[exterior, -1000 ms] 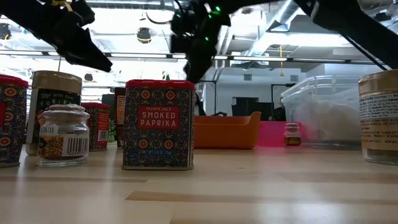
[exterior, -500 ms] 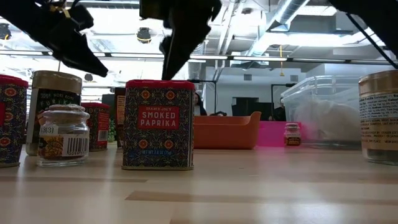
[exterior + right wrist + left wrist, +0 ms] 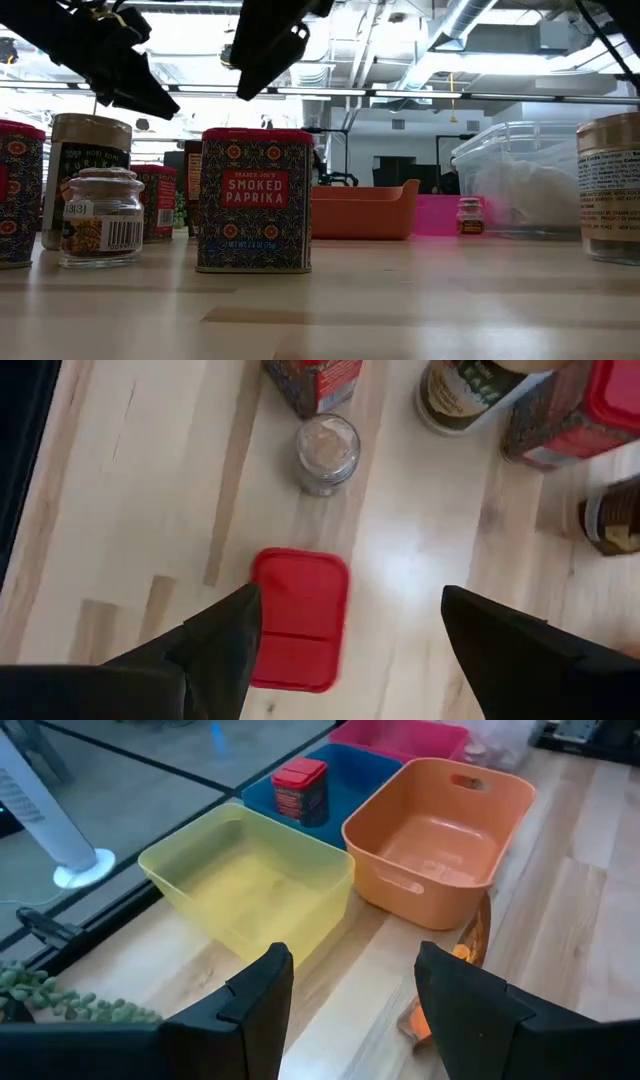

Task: Sort spices by type
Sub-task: Put the red seasoning can into the blue bin

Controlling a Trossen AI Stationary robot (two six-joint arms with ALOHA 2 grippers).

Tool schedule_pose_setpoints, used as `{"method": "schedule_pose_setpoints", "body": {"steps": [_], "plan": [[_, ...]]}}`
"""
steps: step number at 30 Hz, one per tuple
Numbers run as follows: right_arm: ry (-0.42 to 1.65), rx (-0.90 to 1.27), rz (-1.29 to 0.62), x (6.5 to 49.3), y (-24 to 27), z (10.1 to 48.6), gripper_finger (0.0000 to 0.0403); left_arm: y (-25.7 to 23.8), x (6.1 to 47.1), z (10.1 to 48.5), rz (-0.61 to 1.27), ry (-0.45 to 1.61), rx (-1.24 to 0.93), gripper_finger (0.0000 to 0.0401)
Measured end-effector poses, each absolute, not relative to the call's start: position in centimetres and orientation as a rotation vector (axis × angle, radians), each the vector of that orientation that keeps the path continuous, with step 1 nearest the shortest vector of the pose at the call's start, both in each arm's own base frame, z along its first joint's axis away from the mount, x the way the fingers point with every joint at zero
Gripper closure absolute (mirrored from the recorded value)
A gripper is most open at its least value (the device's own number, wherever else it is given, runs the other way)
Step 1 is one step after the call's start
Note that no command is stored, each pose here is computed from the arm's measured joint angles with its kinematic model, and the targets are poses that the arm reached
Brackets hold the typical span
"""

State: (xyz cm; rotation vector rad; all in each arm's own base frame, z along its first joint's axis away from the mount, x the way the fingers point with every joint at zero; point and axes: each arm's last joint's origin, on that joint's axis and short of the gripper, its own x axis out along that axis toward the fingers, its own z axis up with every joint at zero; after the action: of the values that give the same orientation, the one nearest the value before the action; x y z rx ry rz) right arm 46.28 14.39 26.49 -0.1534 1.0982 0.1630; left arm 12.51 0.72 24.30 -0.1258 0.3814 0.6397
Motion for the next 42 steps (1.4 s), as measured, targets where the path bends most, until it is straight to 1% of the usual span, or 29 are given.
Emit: {"method": "schedule_pose_setpoints", "body": {"steps": [8, 11, 13, 15, 20, 30, 33, 42], "plan": [[1.067, -0.077, 0.013, 45.2, 17.8, 26.3, 0.0071, 0.7, 12.5, 24.3, 0.641, 0.38, -0.13, 0.0201], [1.103, -0.071, -0.004, 45.5, 18.3, 24.7, 0.0064, 0.7, 12.5, 24.3, 0.626, 0.388, -0.116, 0.0201], [1.138, -0.075, -0.017, 46.1, 18.5, 22.8, 0.0055, 0.7, 12.5, 24.3, 0.613, 0.393, -0.115, 0.0201], [1.15, -0.081, -0.038, 46.3, 18.3, 22.1, 0.0045, 0.6, 12.5, 24.3, 0.606, 0.397, -0.111, 0.0201], [1.144, -0.031, -0.069, 46.9, 17.4, 21.8, 0.0031, 0.6, 12.5, 24.2, 0.598, 0.417, -0.083, 0.0201], [1.108, 0.0, -0.108, 46.8, 18.2, 22.2, 0.0041, 0.5, 12.5, 24.1, 0.545, 0.444, -0.06, 0.0201], [1.126, 0.021, -0.132, 46.6, 18.1, 21.9, 0.0042, 0.5, 12.5, 24.1, 0.528, 0.447, -0.065, 0.0201], [1.14, -0.013, -0.167, 46.4, 17.9, 21.7, 0.0043, 0.4, 12.6, 24.0, 0.513, 0.45, -0.071, 0.0201]]}}
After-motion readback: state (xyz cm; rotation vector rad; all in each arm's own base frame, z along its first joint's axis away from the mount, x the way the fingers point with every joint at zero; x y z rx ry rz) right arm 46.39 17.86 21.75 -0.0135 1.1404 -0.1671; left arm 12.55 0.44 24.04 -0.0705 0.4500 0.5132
